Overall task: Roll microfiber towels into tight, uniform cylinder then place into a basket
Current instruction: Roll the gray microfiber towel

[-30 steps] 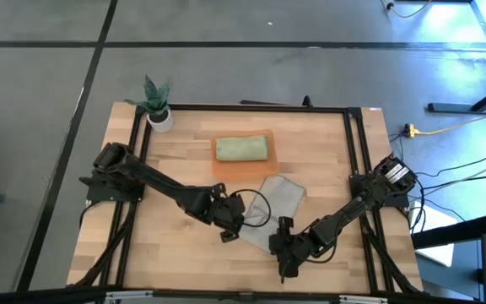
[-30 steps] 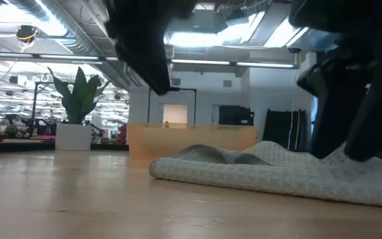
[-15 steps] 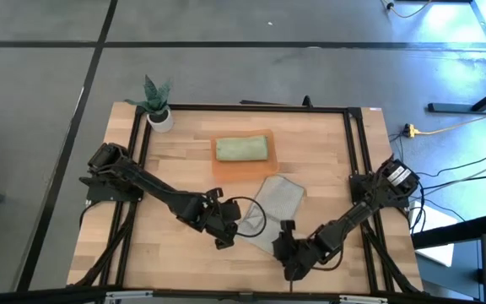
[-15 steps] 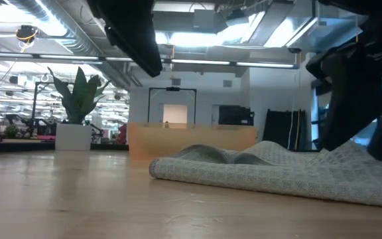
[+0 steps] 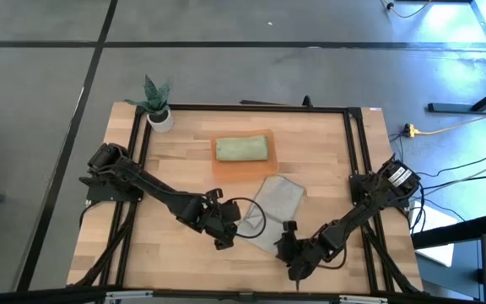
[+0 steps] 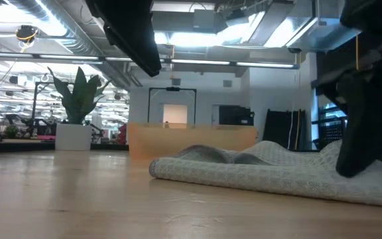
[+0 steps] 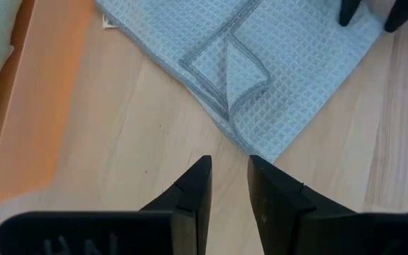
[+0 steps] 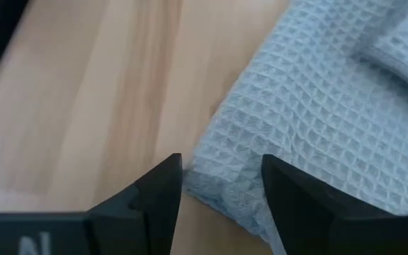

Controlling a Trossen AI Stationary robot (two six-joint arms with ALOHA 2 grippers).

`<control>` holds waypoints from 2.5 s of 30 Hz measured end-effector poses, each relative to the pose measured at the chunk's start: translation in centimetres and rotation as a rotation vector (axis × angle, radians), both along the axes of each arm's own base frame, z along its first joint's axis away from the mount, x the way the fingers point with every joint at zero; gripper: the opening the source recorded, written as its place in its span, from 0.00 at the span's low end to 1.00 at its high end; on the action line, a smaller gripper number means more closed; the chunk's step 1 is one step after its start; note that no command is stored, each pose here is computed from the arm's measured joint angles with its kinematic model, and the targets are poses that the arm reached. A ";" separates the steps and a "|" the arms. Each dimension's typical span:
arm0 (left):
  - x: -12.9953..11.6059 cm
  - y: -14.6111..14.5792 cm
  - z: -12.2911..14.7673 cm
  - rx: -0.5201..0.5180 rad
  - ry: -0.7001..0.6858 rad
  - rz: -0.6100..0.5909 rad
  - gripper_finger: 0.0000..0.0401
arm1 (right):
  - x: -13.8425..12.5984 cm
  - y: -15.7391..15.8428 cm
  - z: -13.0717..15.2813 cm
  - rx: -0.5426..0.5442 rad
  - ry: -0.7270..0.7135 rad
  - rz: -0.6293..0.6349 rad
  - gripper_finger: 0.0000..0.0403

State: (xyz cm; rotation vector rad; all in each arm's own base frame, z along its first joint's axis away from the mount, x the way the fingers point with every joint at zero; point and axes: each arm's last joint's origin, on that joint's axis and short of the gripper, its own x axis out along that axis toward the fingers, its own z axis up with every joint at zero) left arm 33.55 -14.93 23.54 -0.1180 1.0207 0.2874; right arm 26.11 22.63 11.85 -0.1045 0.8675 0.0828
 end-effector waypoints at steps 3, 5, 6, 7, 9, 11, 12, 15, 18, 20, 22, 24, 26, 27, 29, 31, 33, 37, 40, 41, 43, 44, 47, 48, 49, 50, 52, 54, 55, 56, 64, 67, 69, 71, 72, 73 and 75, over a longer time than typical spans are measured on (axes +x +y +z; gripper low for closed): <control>0.0 0.0 0.0 0.000 0.000 0.000 0.21 | -0.3 -0.4 -0.7 0.016 -0.011 -0.018 0.49; 0.0 0.0 0.0 0.000 0.001 0.000 0.21 | -0.5 -0.6 -0.9 0.033 -0.016 -0.025 0.49; 0.0 0.0 0.0 0.000 0.000 0.000 0.21 | -0.5 -0.6 -1.0 0.042 -0.017 -0.024 0.49; 0.0 0.0 0.0 0.000 0.000 0.000 0.21 | -0.5 -0.6 -1.0 0.044 -0.018 -0.026 0.49; 0.0 0.0 0.0 0.000 0.001 0.000 0.21 | -0.5 -0.7 -1.2 0.036 -0.020 -0.032 0.49; 0.0 0.0 0.0 0.001 0.001 -0.001 0.21 | -0.5 -0.7 -1.6 0.009 -0.031 -0.048 0.49; 0.0 0.0 0.0 0.001 0.001 0.000 0.21 | -0.5 -0.7 -1.8 -0.001 -0.034 -0.054 0.48; 0.0 0.0 0.0 0.001 0.001 0.000 0.21 | -0.4 -0.7 -2.5 -0.022 -0.031 -0.066 0.44; 0.0 0.0 0.0 0.000 0.001 0.000 0.21 | -0.3 -0.7 -2.9 -0.041 -0.042 -0.081 0.38; 0.0 0.0 0.0 0.000 0.001 -0.001 0.21 | -0.2 -0.8 -2.9 -0.049 -0.047 -0.086 0.32; 0.0 0.0 0.0 0.000 0.001 0.000 0.21 | -0.2 -0.9 -3.0 -0.065 -0.054 -0.096 0.25; 0.0 0.0 0.0 0.000 0.001 0.000 0.21 | -0.3 -0.9 -3.0 -0.072 -0.053 -0.101 0.17; 0.0 0.0 0.0 0.000 0.001 -0.001 0.21 | -0.3 -1.1 -3.0 -0.062 -0.056 -0.131 0.08; 0.0 0.0 0.0 0.000 0.001 0.000 0.21 | -0.3 -1.1 -2.9 -0.051 -0.060 -0.147 0.05; 0.0 0.0 0.0 0.000 0.002 0.000 0.21 | -0.3 -1.1 -2.8 -0.025 -0.065 -0.174 0.04; 0.0 0.0 0.0 0.000 0.001 0.000 0.21 | -0.3 -1.2 -2.4 0.007 -0.071 -0.196 0.06; 0.0 0.0 0.0 0.000 0.001 -0.001 0.21 | -0.4 -1.3 -1.8 0.035 -0.069 -0.214 0.07; 0.0 0.0 0.0 0.000 0.001 -0.001 0.21 | -0.5 -1.3 -0.6 0.119 -0.083 -0.259 0.04; 0.0 0.0 -0.1 0.001 0.002 -0.001 0.21 | -0.6 -1.3 0.3 0.176 -0.104 -0.301 0.04; 0.0 0.0 0.0 0.000 0.001 -0.001 0.21 | -0.6 -1.4 0.5 0.188 -0.112 -0.320 0.04; 0.0 0.0 -0.1 0.000 0.002 -0.001 0.21 | -0.6 -1.5 1.0 0.209 -0.144 -0.374 0.04; 0.0 0.0 -0.1 0.001 0.002 -0.001 0.21 | -0.7 -1.6 1.3 0.218 -0.161 -0.405 0.04; 0.0 0.0 0.0 0.000 0.001 -0.002 0.21 | -1.0 -2.1 2.1 0.219 -0.199 -0.489 0.04; 0.0 0.0 0.0 0.000 0.001 -0.002 0.21 | -1.1 -2.3 2.4 0.217 -0.210 -0.515 0.04; 0.1 0.0 -0.1 0.001 0.002 -0.002 0.21 | -1.3 -2.5 2.7 0.214 -0.224 -0.543 0.04; 0.1 -0.1 -0.3 0.004 0.005 -0.005 0.21 | -1.5 -2.8 2.9 0.207 -0.231 -0.572 0.04; 0.2 -0.1 -0.6 0.013 0.019 -0.012 0.21 | -1.9 -3.3 3.3 0.199 -0.233 -0.630 0.04; 0.3 -0.2 -0.9 0.015 0.025 -0.013 0.21 | -2.3 -3.9 3.5 0.198 -0.224 -0.688 0.04; 0.3 -0.2 -1.0 0.017 0.029 -0.013 0.21 | -2.5 -4.1 3.5 0.200 -0.212 -0.715 0.04; 0.3 -0.2 -1.1 0.020 0.033 -0.016 0.21 | -2.5 -4.4 3.5 0.204 -0.200 -0.740 0.04; 0.5 -0.2 -1.2 0.025 0.027 -0.033 0.21 | -2.5 -6.4 3.1 0.140 -0.164 -0.866 0.04; 0.5 -0.2 -1.2 0.026 0.027 -0.032 0.21 | -2.3 -7.1 3.1 0.125 -0.161 -0.902 0.04; 0.5 -0.3 -1.3 0.026 0.028 -0.032 0.21 | -2.2 -7.5 3.1 0.111 -0.158 -0.914 0.04; 0.6 -0.3 -1.4 0.028 0.031 -0.032 0.21 | -2.3 -7.7 3.1 0.085 -0.161 -0.923 0.04; 0.6 -0.3 -1.4 0.028 0.030 -0.032 0.21 | -2.3 -7.8 3.1 0.082 -0.161 -0.929 0.04; 0.6 -0.3 -1.4 0.027 0.028 -0.032 0.21 | -2.4 -7.9 3.1 0.084 -0.160 -0.942 0.04; 0.7 -0.2 -1.5 0.029 0.032 -0.029 0.21 | -2.7 -8.1 3.1 0.074 -0.152 -0.970 0.04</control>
